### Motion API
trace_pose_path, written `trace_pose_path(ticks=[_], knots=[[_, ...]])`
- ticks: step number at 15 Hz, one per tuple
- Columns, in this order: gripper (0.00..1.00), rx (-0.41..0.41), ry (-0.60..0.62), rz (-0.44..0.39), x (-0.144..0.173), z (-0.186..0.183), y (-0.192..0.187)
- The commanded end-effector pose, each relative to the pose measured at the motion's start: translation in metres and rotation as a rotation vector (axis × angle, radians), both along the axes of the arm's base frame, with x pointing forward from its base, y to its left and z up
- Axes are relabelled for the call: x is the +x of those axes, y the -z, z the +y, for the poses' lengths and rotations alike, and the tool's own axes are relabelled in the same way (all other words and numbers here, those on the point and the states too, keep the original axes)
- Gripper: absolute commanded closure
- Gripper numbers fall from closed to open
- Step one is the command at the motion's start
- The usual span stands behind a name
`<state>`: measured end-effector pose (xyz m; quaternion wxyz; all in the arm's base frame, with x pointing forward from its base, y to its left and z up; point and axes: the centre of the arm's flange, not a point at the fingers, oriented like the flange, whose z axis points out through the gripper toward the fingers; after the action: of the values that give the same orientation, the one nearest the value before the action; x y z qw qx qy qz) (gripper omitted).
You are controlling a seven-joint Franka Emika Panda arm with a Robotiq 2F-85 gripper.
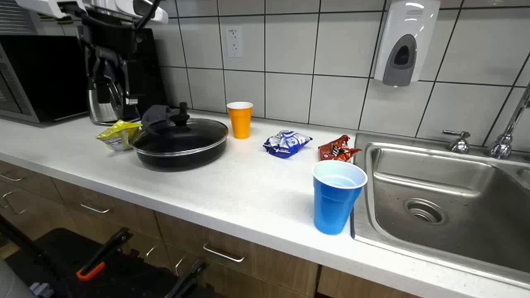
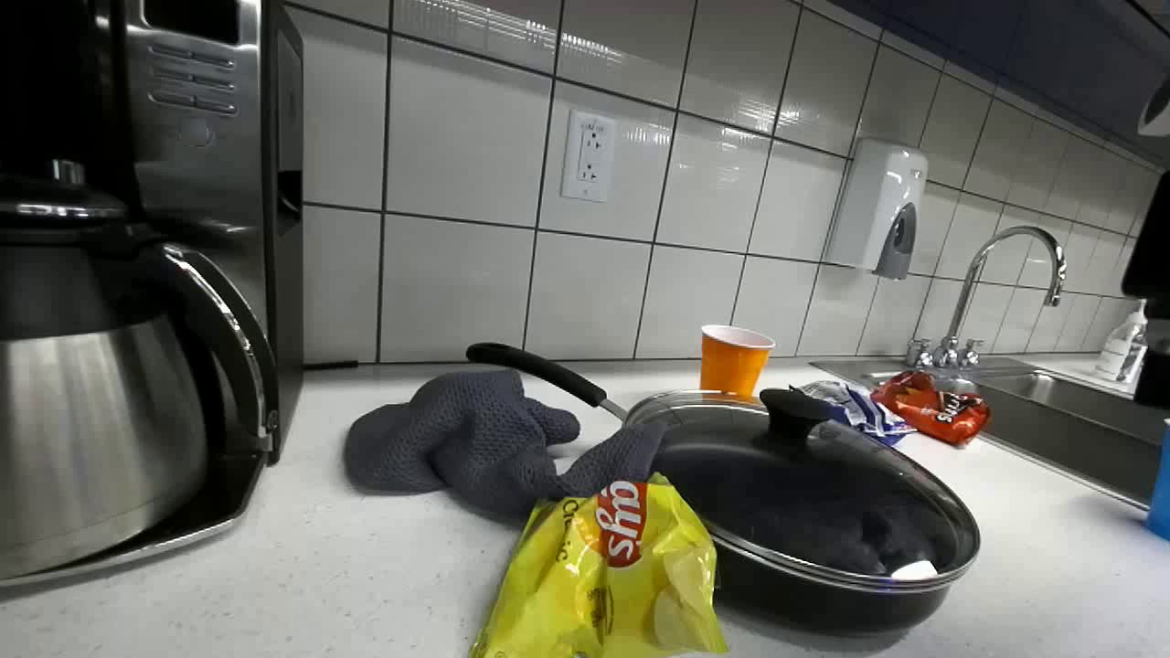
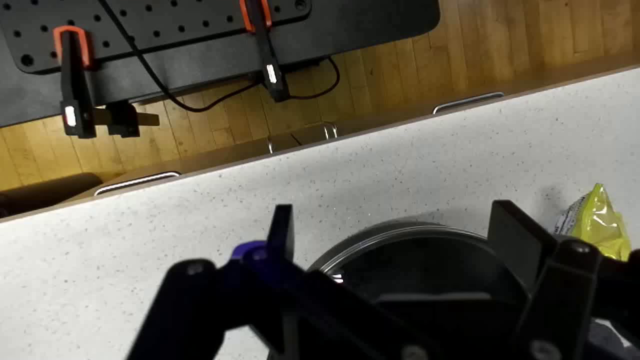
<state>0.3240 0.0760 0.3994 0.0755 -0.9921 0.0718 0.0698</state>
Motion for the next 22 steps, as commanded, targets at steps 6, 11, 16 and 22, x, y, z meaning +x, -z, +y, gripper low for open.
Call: trace_pose_path(ticks=[6, 11, 16, 22], knots=[[0.0, 0.0, 0.0, 0.001, 0.0, 0.0, 0.0], [0.0, 0.0, 0.0, 0.001, 0.0, 0.0, 0.0], [0.0, 0.0, 0.0, 0.001, 0.0, 0.0, 0.0], [0.0, -0.096, -0.005, 0.009, 0.019, 0.009, 0.004]])
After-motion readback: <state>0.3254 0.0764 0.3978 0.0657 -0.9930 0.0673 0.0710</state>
